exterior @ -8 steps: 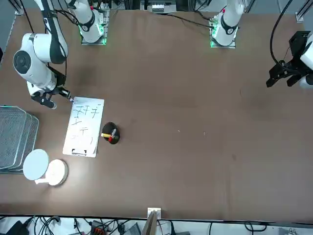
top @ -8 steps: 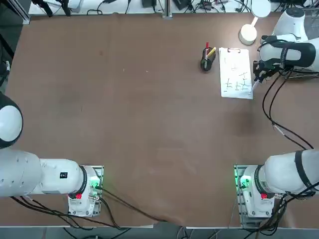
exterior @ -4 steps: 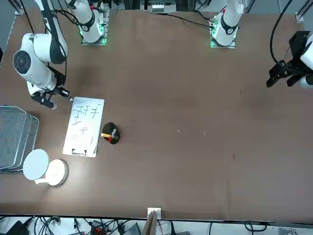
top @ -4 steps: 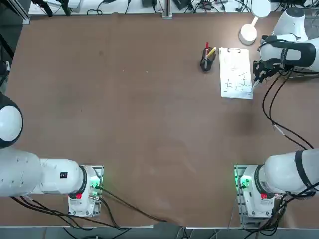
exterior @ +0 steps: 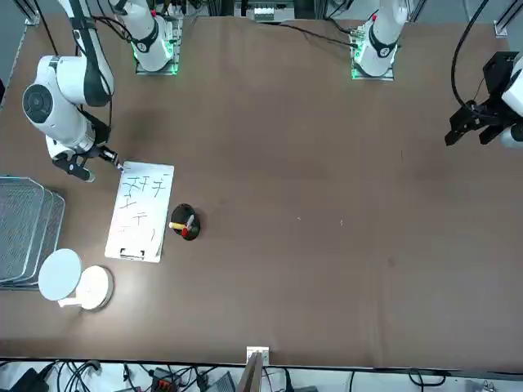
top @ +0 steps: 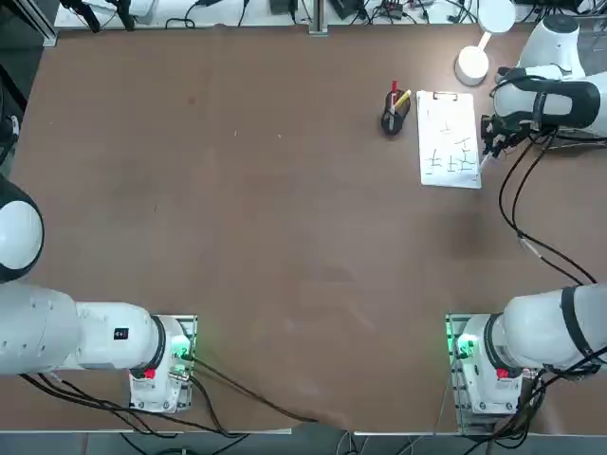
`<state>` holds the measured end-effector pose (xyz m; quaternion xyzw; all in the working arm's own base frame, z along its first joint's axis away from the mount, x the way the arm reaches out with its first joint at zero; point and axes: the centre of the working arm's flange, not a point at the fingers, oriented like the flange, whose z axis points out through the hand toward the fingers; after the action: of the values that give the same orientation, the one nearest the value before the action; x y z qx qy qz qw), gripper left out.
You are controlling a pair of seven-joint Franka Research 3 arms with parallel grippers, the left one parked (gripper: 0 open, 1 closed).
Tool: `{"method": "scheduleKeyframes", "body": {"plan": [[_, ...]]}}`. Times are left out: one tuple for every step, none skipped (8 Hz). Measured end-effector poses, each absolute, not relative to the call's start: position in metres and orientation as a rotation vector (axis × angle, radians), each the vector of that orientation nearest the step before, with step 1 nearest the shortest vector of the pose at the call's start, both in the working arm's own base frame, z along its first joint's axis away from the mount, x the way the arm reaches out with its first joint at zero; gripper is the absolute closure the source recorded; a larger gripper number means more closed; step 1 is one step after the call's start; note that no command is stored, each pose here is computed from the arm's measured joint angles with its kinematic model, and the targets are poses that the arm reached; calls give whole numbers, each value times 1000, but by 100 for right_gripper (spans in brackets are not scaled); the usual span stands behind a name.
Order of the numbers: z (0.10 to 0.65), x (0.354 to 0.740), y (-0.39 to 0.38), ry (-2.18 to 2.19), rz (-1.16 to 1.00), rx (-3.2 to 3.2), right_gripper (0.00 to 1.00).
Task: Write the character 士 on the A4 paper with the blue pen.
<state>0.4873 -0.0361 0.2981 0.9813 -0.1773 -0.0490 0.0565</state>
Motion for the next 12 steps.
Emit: {"method": "scheduleKeyframes", "body": {"plan": [[298,487,-36,-539,-150,2976,80],[298,487,-35,-536,-152,2976,80],[298,487,-32,-536,-153,2976,80],[298,487,-28,-539,-152,2974,80],[298,488,-24,-549,-150,2972,80],[298,488,-20,-556,-149,2970,80],[298,488,-18,-558,-148,2969,80],[298,488,-16,-562,-147,2968,80],[298,488,-11,-572,-145,2966,80],[298,488,-7,-575,-143,2964,80],[298,488,-4,-579,-143,2966,80],[298,488,-4,-582,-144,2967,80]]}}
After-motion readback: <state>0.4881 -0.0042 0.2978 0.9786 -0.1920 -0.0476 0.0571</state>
